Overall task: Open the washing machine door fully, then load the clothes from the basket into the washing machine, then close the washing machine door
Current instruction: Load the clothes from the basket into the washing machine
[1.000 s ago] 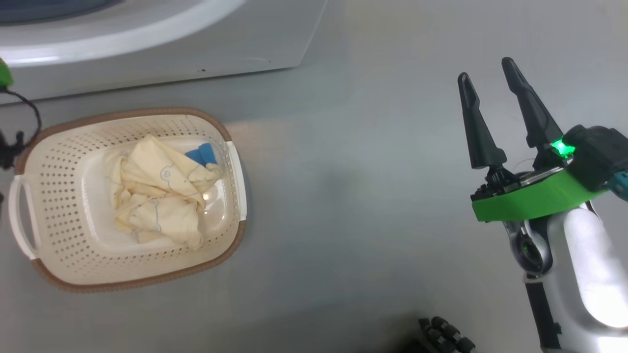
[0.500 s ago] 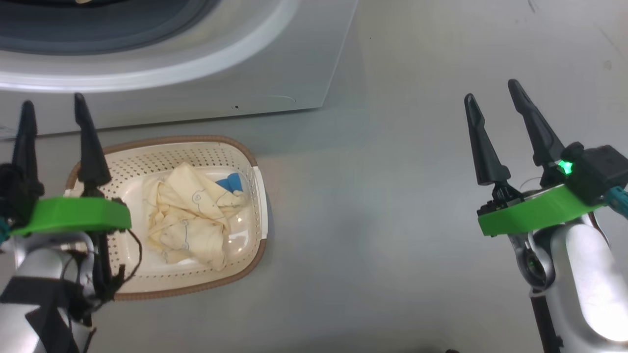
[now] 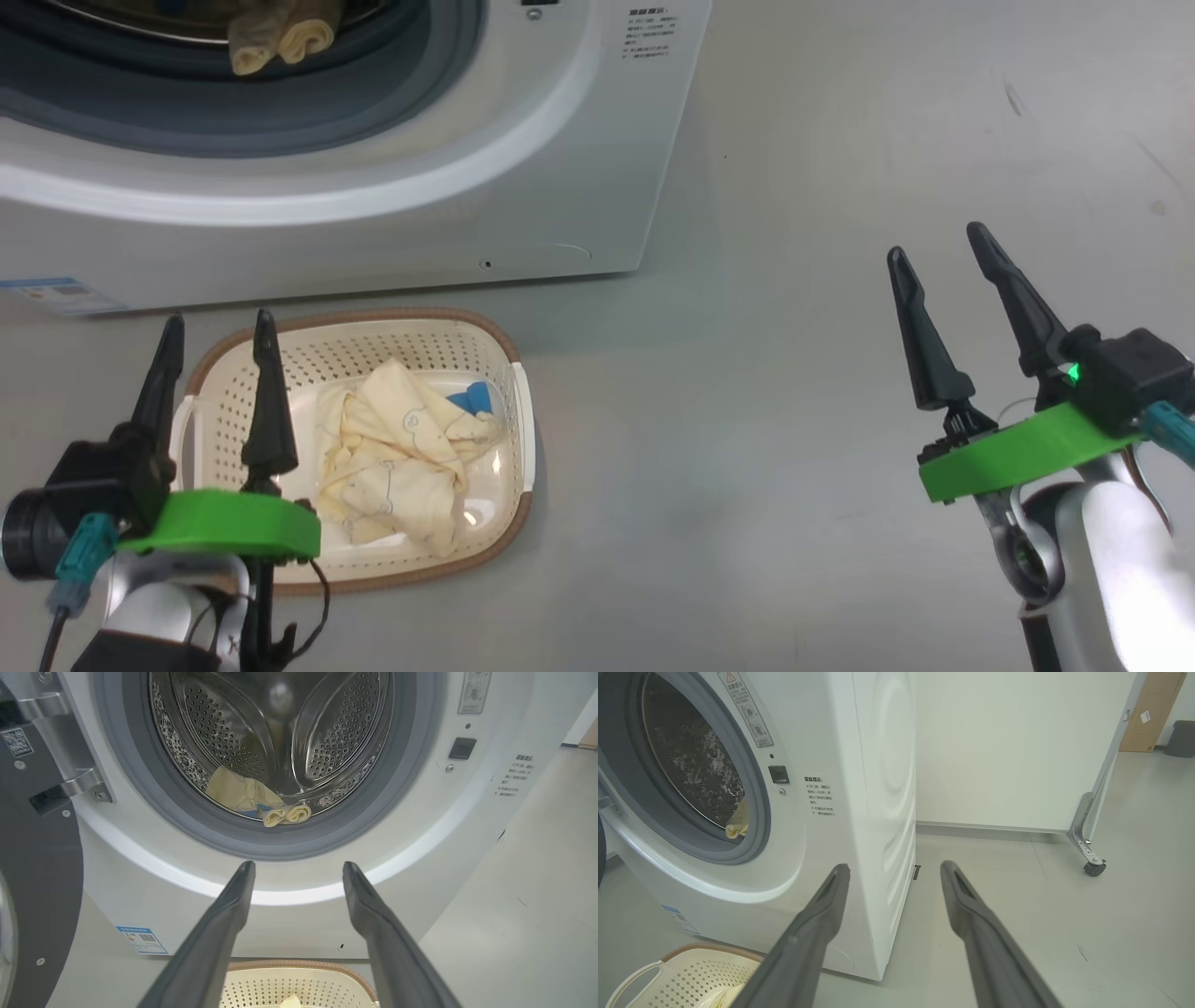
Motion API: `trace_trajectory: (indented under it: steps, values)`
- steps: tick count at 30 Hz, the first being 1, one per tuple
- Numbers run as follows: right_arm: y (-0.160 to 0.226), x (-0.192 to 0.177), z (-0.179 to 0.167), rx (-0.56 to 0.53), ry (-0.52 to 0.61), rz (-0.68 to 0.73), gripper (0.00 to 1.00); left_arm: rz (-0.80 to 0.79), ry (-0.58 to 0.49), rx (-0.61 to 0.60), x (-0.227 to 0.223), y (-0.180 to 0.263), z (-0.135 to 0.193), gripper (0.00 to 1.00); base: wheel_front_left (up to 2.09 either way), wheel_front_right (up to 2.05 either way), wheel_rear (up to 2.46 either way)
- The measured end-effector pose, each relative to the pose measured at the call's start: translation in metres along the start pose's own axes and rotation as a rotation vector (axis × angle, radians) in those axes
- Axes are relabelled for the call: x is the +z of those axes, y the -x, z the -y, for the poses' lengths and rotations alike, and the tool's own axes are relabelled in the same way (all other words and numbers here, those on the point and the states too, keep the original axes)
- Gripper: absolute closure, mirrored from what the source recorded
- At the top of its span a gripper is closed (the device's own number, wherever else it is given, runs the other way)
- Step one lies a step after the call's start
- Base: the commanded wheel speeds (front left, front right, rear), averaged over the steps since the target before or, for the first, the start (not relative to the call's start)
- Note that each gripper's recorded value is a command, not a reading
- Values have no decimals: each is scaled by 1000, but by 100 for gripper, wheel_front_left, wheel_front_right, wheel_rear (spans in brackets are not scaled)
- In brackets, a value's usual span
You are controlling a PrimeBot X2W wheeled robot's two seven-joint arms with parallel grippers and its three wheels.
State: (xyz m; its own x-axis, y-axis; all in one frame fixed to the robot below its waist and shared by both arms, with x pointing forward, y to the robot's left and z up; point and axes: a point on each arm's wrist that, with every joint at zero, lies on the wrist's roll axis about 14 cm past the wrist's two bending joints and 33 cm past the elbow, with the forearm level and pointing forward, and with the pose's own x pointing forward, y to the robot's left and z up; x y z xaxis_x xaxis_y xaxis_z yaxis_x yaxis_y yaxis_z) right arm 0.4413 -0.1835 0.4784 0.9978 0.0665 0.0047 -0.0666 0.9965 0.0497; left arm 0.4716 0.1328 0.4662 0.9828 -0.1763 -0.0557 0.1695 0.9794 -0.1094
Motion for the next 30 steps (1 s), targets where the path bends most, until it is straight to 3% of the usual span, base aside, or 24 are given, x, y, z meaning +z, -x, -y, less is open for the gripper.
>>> trace_trajectory:
  steps: [30]
  values:
    - [9,10,-5,8,-1,11,0,-31,-6,-1,0,14,1,0,0,0,0]
